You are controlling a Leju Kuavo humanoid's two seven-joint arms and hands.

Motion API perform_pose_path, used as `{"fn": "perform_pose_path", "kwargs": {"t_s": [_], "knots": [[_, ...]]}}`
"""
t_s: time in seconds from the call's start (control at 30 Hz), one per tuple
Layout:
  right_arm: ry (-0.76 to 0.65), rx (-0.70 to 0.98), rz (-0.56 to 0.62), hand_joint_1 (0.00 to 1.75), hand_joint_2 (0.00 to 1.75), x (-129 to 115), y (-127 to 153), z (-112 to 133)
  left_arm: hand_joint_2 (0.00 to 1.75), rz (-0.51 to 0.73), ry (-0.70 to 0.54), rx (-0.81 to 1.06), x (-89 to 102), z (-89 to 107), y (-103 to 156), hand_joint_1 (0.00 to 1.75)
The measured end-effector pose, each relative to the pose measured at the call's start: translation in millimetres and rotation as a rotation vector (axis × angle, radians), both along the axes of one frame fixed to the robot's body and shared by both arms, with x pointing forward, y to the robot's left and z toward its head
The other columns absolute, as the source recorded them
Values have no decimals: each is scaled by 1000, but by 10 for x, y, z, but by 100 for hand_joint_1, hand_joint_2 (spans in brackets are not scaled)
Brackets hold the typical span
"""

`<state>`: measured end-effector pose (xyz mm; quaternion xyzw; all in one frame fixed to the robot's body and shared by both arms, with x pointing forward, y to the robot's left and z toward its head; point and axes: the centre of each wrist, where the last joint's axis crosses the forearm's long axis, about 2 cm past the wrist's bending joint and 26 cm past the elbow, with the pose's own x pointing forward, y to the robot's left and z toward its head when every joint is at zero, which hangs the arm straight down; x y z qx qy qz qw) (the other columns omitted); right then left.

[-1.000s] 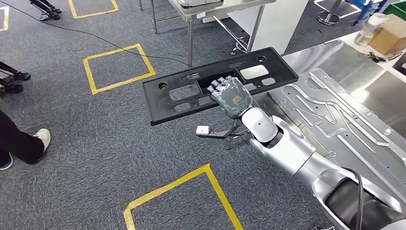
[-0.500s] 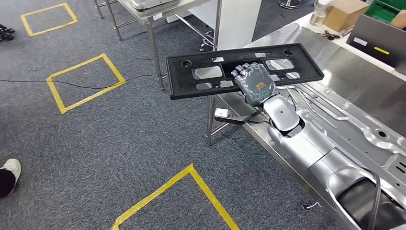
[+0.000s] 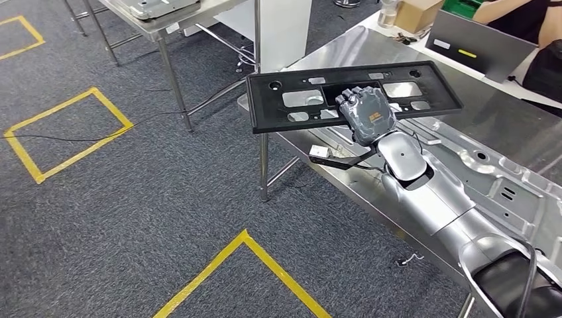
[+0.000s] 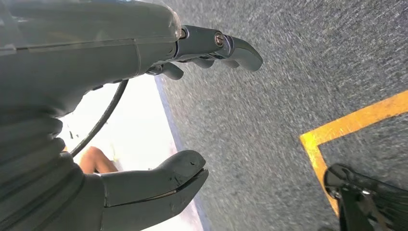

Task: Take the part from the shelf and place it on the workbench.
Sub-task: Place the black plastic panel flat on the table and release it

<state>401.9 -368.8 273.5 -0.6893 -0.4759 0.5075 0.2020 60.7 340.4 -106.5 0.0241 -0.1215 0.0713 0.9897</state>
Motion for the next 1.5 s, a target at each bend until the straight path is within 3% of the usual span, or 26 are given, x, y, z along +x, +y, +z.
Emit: {"fn": "perform_pose_path", "kwargs": {"t_s": [0.43, 1.17, 1.5], "knots": [[55, 35, -76, 175, 175, -46, -216, -213, 175, 6, -4, -11, -31, -9, -59, 0], [168, 49, -86, 175, 175, -76, -28, -677, 175, 7, 0, -14, -68, -14, -57, 0], [209, 82, -74, 175, 175, -44, 188, -824, 175, 8, 0, -12, -60, -12, -48, 0]]}}
